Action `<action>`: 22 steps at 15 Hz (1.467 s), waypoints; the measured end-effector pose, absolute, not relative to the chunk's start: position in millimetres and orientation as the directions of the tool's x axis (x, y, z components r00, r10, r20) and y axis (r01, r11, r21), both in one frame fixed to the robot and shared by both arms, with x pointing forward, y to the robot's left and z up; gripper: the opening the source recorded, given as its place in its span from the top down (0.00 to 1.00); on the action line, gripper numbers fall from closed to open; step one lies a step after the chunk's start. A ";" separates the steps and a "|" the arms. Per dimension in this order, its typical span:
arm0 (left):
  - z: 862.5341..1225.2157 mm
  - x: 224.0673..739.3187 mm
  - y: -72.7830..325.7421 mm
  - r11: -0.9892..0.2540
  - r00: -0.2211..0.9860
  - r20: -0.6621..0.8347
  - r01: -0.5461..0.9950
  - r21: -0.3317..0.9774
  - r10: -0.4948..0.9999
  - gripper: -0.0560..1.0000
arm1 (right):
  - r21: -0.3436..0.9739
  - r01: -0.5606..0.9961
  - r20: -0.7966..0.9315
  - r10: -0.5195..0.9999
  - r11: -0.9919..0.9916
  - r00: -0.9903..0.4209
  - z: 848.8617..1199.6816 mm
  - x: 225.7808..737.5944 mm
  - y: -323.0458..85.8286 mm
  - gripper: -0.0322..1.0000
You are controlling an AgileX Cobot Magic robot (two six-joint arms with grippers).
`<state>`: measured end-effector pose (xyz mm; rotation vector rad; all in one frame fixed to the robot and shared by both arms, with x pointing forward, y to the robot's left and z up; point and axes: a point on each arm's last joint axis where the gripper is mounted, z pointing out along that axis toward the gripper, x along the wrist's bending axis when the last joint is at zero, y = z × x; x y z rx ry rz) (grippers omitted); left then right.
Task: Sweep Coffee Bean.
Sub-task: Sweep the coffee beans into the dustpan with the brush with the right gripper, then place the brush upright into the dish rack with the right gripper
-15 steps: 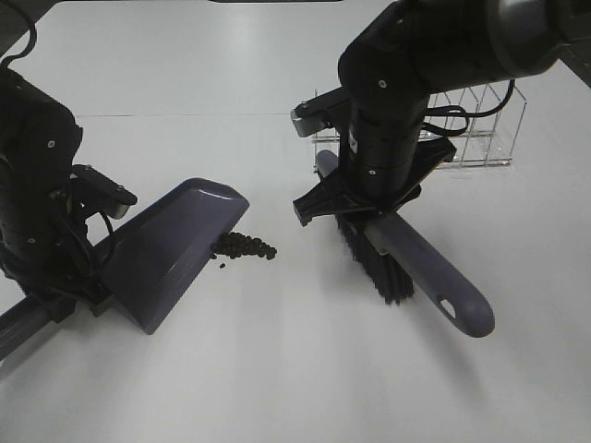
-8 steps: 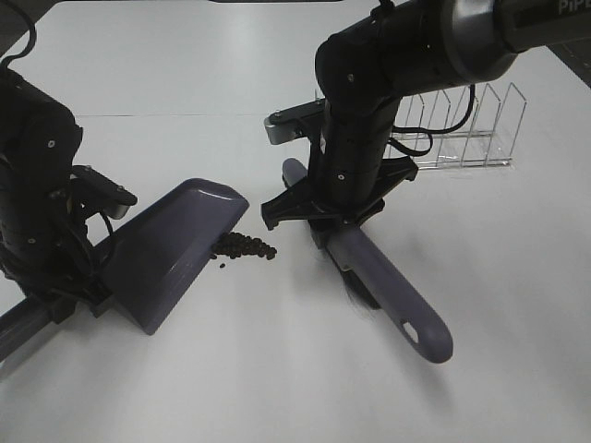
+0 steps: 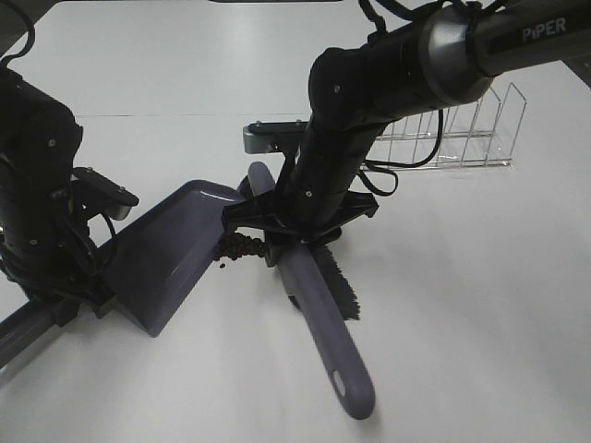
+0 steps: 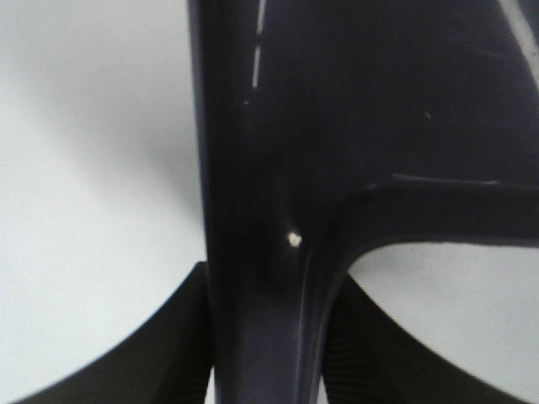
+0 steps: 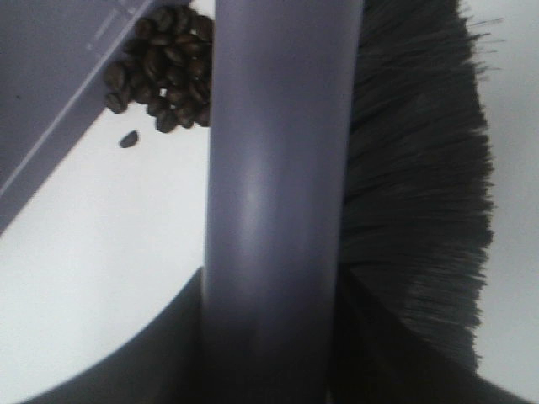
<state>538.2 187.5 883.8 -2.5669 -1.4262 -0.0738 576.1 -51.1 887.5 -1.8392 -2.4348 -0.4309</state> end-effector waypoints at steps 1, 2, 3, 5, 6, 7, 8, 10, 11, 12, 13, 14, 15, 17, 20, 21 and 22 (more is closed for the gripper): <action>883.7 538.0 187.0 -0.516 0.535 0.136 0.843 -0.153 0.834 0.64 | 0.182 0.957 0.258 0.929 0.225 -0.267 885.6 576.0 -47.2 0.67; 883.6 537.7 186.6 -0.515 0.534 0.130 0.844 -0.152 0.836 0.64 | 0.181 0.962 0.296 0.922 0.204 -0.251 883.5 577.0 -43.1 0.67; 883.5 537.5 186.3 -0.514 0.532 0.127 0.844 -0.152 0.837 0.64 | 0.179 0.966 0.332 0.913 0.188 -0.239 882.9 578.7 -38.6 0.67; 883.5 537.5 186.2 -0.513 0.531 0.125 0.845 -0.152 0.838 0.64 | 0.189 0.972 0.415 0.886 0.141 -0.209 887.0 587.9 -25.7 0.67; 883.5 537.4 186.1 -0.512 0.531 0.125 0.845 -0.152 0.838 0.64 | 0.195 0.972 0.441 0.874 0.127 -0.203 888.5 592.1 -20.9 0.67; 882.6 537.3 186.1 -0.512 0.530 0.123 0.845 -0.155 0.839 0.64 | 0.205 0.972 0.465 0.862 0.117 -0.202 891.1 596.4 -16.2 0.67; 881.6 537.2 185.9 -0.510 0.529 0.121 0.846 -0.157 0.840 0.64 | 0.215 0.971 0.482 0.853 0.104 -0.198 893.8 600.0 -12.8 0.67; 879.9 537.1 185.6 -0.508 0.527 0.118 0.846 -0.160 0.842 0.64 | 0.258 0.961 0.500 0.838 0.097 -0.219 904.6 608.8 -6.5 0.67; 879.9 537.1 185.6 -0.508 0.527 0.117 0.846 -0.160 0.842 0.64 | 0.273 0.957 0.504 0.833 0.096 -0.228 908.1 611.7 -4.5 0.67; 879.8 537.2 185.4 -0.511 0.530 0.115 0.845 -0.158 0.840 0.64 | 0.302 0.948 0.510 0.823 0.100 -0.249 916.0 616.5 -1.1 0.67; 879.8 537.0 185.1 -0.510 0.528 0.111 0.846 -0.158 0.842 0.64 | 0.333 0.937 0.518 0.810 0.106 -0.276 928.2 623.0 1.3 0.67; 879.8 537.0 185.1 -0.511 0.529 0.111 0.845 -0.158 0.841 0.64 | 0.354 0.928 0.521 0.798 0.120 -0.302 940.7 629.8 0.3 0.67; 879.8 537.0 185.1 -0.511 0.529 0.111 0.845 -0.158 0.841 0.64 | 0.362 0.923 0.518 0.795 0.132 -0.317 950.3 634.9 -3.6 0.67; 879.8 537.0 185.1 -0.508 0.527 0.112 0.847 -0.158 0.843 0.64 | 0.393 0.909 0.488 0.805 0.141 -0.336 970.3 644.8 -22.1 0.67; 879.7 537.1 185.5 -0.466 0.484 0.114 0.872 -0.153 0.868 0.64 | 0.495 0.850 0.381 0.835 0.179 -0.397 1027.6 646.4 -60.5 0.67; 879.7 537.3 186.4 -0.453 0.470 0.111 0.879 -0.152 0.876 0.64 | 0.499 0.843 0.359 0.838 0.200 -0.411 1033.9 643.6 -63.7 0.67; 879.9 539.2 190.3 -0.417 0.434 0.106 0.897 -0.147 0.895 0.64 | 0.494 0.834 0.309 0.847 0.246 -0.433 1042.5 638.2 -69.4 0.67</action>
